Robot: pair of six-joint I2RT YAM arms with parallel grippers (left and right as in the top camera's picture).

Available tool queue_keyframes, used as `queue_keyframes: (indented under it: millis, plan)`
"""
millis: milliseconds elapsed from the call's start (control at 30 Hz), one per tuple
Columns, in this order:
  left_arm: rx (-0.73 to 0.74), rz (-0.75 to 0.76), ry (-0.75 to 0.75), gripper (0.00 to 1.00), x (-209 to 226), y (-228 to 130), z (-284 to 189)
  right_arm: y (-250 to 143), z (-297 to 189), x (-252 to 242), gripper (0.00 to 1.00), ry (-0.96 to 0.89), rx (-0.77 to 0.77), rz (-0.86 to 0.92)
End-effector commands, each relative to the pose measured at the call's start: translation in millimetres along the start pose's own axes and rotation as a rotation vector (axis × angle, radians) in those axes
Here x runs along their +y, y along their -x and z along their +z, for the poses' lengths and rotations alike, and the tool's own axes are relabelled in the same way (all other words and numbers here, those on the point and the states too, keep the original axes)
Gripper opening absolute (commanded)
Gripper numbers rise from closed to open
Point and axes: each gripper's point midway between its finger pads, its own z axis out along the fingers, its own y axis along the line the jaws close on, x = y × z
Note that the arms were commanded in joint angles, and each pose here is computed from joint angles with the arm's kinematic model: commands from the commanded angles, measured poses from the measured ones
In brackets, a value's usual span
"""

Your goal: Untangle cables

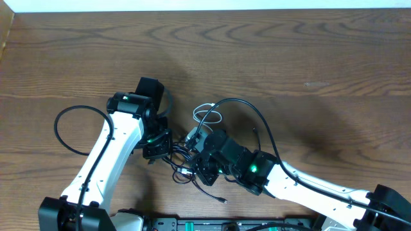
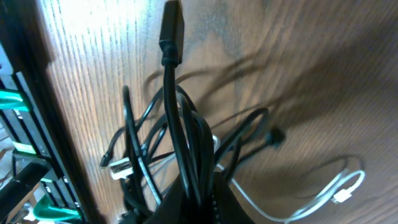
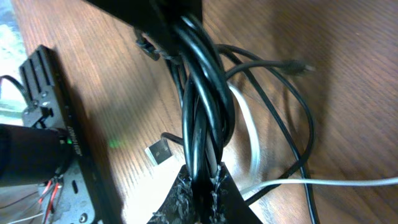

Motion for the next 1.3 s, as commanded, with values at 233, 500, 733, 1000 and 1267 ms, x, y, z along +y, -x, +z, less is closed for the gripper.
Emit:
queue_keyframes:
  millis: [233, 500, 733, 1000, 1267]
  plan:
    - [-0.024, -0.043, -0.033, 0.08, -8, 16, -5, 16, -55, 54, 0.01, 0.227, -0.063, -0.143]
    - [-0.073, -0.076, -0.049, 0.07, -12, 33, -7, 8, -101, 72, 0.01, 0.274, -0.083, -0.266]
    - [-0.079, -0.075, -0.052, 0.08, -13, 33, -7, -12, -120, 71, 0.01, 0.263, -0.030, -0.274]
    - [-0.070, -0.067, -0.050, 0.07, -12, 32, -7, -30, -113, 77, 0.07, 0.329, 0.057, -0.249]
    - [-0.068, 0.044, -0.057, 0.07, -15, 31, -7, -35, -86, 49, 0.16, 0.202, 0.126, -0.093]
